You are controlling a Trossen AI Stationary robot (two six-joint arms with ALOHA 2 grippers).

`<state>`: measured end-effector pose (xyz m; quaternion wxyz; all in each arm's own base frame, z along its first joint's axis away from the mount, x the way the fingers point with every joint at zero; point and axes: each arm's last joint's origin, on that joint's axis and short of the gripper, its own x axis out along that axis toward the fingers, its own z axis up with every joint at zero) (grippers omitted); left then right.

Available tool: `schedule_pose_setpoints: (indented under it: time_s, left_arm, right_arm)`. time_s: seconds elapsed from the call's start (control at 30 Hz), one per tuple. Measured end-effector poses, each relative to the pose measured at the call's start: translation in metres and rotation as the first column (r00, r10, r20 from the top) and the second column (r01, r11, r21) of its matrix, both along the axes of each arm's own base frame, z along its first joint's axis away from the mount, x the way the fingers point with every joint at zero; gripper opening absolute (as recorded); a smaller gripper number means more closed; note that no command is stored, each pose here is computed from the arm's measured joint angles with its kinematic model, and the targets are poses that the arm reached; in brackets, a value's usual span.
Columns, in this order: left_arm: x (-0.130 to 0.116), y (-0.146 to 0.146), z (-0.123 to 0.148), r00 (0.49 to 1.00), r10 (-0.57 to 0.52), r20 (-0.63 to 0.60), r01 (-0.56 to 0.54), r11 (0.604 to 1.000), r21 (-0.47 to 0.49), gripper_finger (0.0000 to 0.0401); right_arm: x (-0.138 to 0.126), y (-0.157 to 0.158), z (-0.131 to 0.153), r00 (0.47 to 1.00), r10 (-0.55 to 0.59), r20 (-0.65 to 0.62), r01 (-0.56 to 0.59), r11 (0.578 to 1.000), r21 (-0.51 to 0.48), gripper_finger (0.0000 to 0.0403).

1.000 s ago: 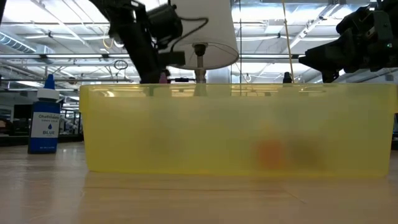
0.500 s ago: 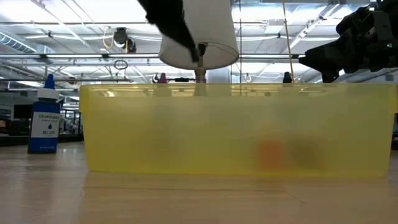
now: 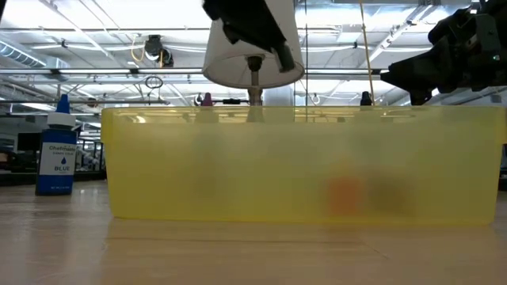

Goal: Pick & Place food coloring
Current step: Put the small blue food coloring bottle into the transparent bin

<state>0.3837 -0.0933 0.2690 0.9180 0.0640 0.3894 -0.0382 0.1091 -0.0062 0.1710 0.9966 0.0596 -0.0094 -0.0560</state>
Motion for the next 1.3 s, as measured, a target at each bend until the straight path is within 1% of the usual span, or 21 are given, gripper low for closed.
schedule_pose_setpoints:
  time_s: [0.07,0.2,0.4,0.8,0.9,1.07,1.13,1.3]
  left_arm:
    - [0.010,-0.001,-0.005,0.999,-0.032,-0.032,0.031,0.999,-0.033,0.0060]
    - [0.022,-0.001,-0.019,0.995,-0.044,-0.094,0.041,0.998,-0.041,0.0060]
    - [0.027,0.002,-0.050,0.973,-0.040,-0.227,0.031,0.999,-0.040,0.0060]
    - [0.038,0.001,-0.096,0.947,-0.019,-0.321,0.017,1.000,-0.009,0.0060]
    - [0.040,0.002,-0.102,0.942,-0.007,-0.334,0.009,1.000,0.005,0.0060]
    - [0.040,0.005,-0.105,0.943,0.025,-0.333,-0.013,0.999,0.037,0.0060]
    - [0.041,0.007,-0.105,0.943,0.032,-0.332,-0.022,0.999,0.034,0.0070]
    - [0.042,0.010,-0.105,0.943,0.053,-0.329,-0.047,0.999,0.025,0.0122]
  right_arm:
    - [0.000,0.000,0.000,1.000,0.000,-0.002,0.000,1.000,0.000,0.0112]
    - [0.000,0.000,0.000,1.000,0.000,-0.004,0.000,1.000,0.000,0.0112]
    - [0.000,0.000,0.000,1.000,0.000,-0.003,0.000,1.000,0.000,0.0112]
    - [0.000,0.000,-0.001,1.000,0.000,-0.006,0.000,1.000,0.000,0.0112]
    - [0.000,0.000,-0.001,1.000,0.000,-0.007,0.000,1.000,0.000,0.0112]
    - [0.000,0.000,-0.001,1.000,0.000,-0.008,0.000,1.000,0.000,0.0112]
    - [0.000,0.000,-0.001,1.000,0.000,-0.009,0.000,1.000,0.000,0.0112]
    - [0.000,0.000,-0.001,1.000,0.000,-0.010,0.000,1.000,0.000,0.0112]
